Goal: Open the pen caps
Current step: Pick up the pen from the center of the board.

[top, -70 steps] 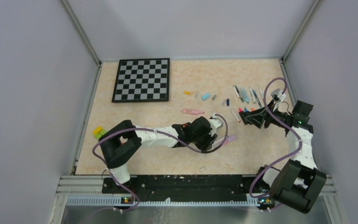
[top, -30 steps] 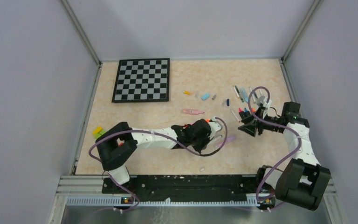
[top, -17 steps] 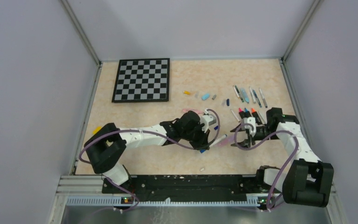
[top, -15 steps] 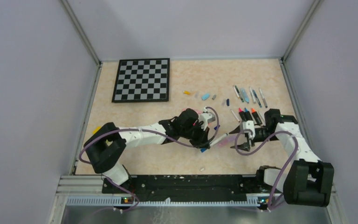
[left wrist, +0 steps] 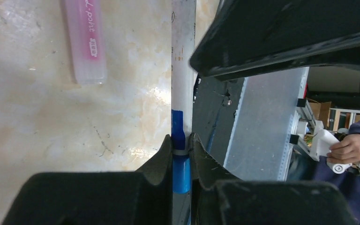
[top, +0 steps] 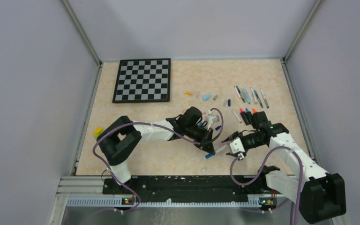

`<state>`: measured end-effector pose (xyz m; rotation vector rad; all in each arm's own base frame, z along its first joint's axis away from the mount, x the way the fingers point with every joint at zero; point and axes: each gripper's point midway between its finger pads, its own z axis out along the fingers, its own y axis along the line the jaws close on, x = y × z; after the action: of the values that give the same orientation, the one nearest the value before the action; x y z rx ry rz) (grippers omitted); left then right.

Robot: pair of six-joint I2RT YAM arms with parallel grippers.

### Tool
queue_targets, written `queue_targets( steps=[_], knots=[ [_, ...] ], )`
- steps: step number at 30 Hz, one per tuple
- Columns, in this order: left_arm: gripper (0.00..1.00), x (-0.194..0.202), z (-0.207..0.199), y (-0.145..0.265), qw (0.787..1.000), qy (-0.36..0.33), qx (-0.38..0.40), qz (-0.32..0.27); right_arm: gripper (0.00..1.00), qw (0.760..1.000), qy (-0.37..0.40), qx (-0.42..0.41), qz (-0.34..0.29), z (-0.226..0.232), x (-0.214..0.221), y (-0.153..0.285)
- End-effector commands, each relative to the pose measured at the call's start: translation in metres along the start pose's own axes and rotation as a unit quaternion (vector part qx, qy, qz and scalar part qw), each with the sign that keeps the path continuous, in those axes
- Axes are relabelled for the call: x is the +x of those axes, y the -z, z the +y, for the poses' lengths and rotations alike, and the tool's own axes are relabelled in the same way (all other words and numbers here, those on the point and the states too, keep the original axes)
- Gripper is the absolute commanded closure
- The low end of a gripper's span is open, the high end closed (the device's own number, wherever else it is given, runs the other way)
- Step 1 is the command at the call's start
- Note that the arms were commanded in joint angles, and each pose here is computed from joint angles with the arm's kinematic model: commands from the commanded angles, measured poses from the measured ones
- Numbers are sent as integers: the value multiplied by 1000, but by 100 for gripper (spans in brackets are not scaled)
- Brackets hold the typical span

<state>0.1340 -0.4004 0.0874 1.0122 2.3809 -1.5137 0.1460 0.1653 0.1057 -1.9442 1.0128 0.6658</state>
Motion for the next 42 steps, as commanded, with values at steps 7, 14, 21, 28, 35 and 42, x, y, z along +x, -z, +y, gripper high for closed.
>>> queue_targets(
  steps=[7, 14, 21, 28, 35, 42],
  knots=[
    [100, -24, -31, -2, 997, -16, 74, -25, 55, 997, 23, -41, 61, 8, 25, -20],
    [99, -24, -30, -4, 997, -8, 77, -29, 76, 997, 26, -48, 52, 9, 22, -26],
    [75, -32, -31, 3, 997, -11, 59, -53, 100, 998, 14, -47, 36, 8, 13, -26],
    [38, -52, -35, 37, 988, -52, 20, -142, 100, 998, -62, -25, -5, -5, -12, -19],
    [7, -66, -51, 80, 954, -119, 4, -275, 100, 982, -179, 4, -57, -23, -32, -12],
    [1, -67, -63, 112, 911, -135, 25, -389, 100, 947, -301, 5, -116, -36, -48, -17]
  ],
)
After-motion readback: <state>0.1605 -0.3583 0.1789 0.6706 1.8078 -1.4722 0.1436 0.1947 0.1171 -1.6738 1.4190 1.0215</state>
